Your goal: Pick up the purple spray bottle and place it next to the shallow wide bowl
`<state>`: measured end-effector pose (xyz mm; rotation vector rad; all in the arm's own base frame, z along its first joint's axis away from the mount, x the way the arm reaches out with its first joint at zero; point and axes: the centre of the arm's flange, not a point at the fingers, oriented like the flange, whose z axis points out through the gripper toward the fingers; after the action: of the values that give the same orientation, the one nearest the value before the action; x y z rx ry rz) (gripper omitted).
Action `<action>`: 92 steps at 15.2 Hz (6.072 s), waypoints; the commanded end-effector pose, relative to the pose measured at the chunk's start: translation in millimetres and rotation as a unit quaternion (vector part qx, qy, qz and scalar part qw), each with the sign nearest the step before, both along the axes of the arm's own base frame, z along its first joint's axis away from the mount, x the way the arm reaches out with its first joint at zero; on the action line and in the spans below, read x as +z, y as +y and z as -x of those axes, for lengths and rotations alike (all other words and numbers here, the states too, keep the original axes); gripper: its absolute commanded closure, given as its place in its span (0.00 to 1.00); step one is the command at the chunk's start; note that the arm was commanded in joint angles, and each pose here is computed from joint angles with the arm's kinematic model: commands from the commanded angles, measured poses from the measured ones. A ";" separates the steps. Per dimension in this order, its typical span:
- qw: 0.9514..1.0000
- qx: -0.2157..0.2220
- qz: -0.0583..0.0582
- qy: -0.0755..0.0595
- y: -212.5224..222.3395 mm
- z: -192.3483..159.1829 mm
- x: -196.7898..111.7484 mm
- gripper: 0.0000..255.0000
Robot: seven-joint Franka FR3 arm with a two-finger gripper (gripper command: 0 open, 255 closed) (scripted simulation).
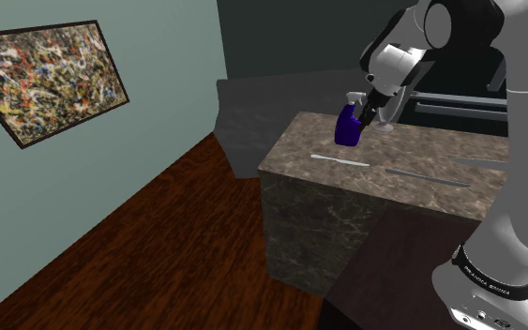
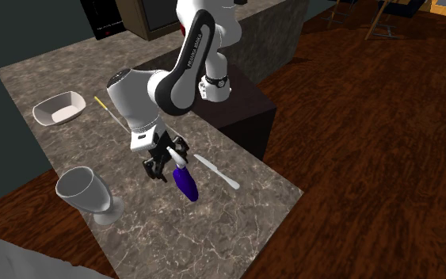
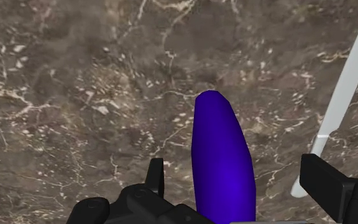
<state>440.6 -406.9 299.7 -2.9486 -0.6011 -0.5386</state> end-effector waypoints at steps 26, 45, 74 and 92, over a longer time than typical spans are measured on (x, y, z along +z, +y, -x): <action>1.000 0.000 0.000 0.000 0.0 0.1 57.2 1.00; 1.000 0.000 0.000 0.000 0.0 0.1 157.5 1.00; 1.000 0.000 0.000 0.000 0.0 0.1 310.6 1.00; 1.000 0.000 0.000 0.000 -54.6 211.6 263.0 1.00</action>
<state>241.8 -457.9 566.1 -2.9490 -0.5991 -0.5397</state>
